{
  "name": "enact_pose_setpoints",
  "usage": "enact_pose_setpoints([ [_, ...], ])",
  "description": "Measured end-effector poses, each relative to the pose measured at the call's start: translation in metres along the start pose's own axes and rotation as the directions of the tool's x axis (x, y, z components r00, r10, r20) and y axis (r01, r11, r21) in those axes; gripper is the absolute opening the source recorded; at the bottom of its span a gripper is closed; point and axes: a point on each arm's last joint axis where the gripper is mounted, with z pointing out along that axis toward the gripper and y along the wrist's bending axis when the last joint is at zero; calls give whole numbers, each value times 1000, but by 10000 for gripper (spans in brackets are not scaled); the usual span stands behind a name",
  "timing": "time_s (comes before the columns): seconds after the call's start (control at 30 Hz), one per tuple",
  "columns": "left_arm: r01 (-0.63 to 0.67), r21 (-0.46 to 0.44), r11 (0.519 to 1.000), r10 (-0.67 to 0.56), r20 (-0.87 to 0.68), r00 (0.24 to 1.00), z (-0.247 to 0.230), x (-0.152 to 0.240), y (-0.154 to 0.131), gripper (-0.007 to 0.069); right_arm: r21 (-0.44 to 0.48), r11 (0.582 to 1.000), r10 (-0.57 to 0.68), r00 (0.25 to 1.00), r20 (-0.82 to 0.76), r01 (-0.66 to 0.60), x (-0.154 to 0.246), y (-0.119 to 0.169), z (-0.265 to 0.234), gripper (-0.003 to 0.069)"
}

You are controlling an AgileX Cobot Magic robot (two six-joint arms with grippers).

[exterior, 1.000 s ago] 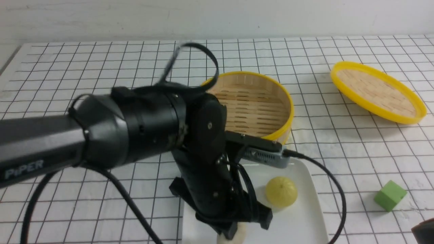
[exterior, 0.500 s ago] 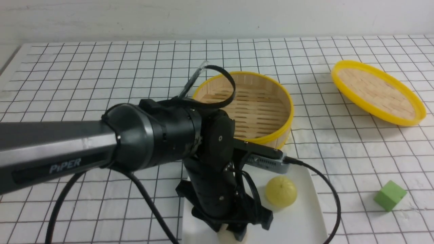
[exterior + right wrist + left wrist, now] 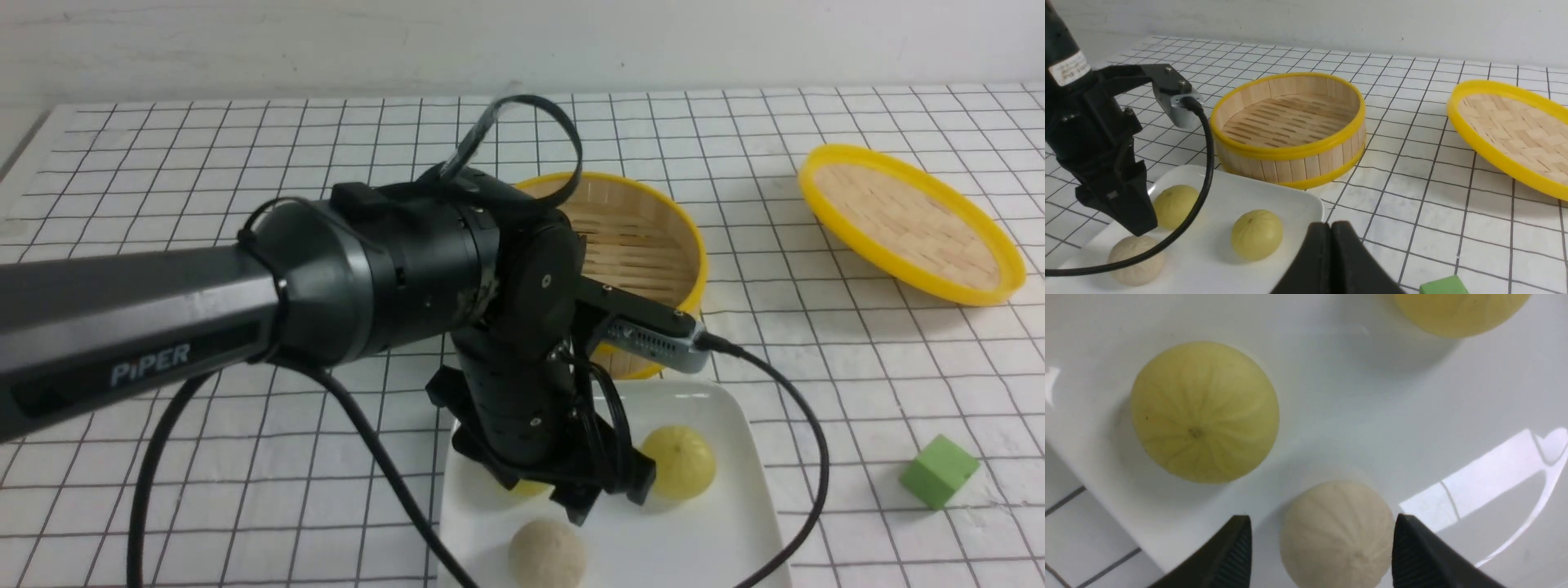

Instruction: Put the steamed buns into the plate on the white-black tablecloth.

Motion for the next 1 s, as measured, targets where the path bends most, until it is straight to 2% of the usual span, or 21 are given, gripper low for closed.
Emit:
enact_pose_setpoints([
  [0.2,-1,-1,1000,1,1,1000,0,0,0,465,1,1000,4,1000,1,-4,4,-1,3,-8],
  [0.43,-32,-46,998,32,4,999,0,-1,4,458,1,1000,4,1000,-2,-4,5,-1,3,-7],
  [0.77,-47,-62,997,48,16,999,0,-2,6,324,0,1000,7,1000,-3,-7,6,-1,4,-6],
  [0.9,-51,-68,996,52,18,998,0,-2,6,253,7,1000,8,1000,-17,-8,15,-3,7,-2],
  [1.0,-50,-69,996,52,26,998,0,-3,6,169,57,998,5,999,-46,-2,37,-8,11,-1],
])
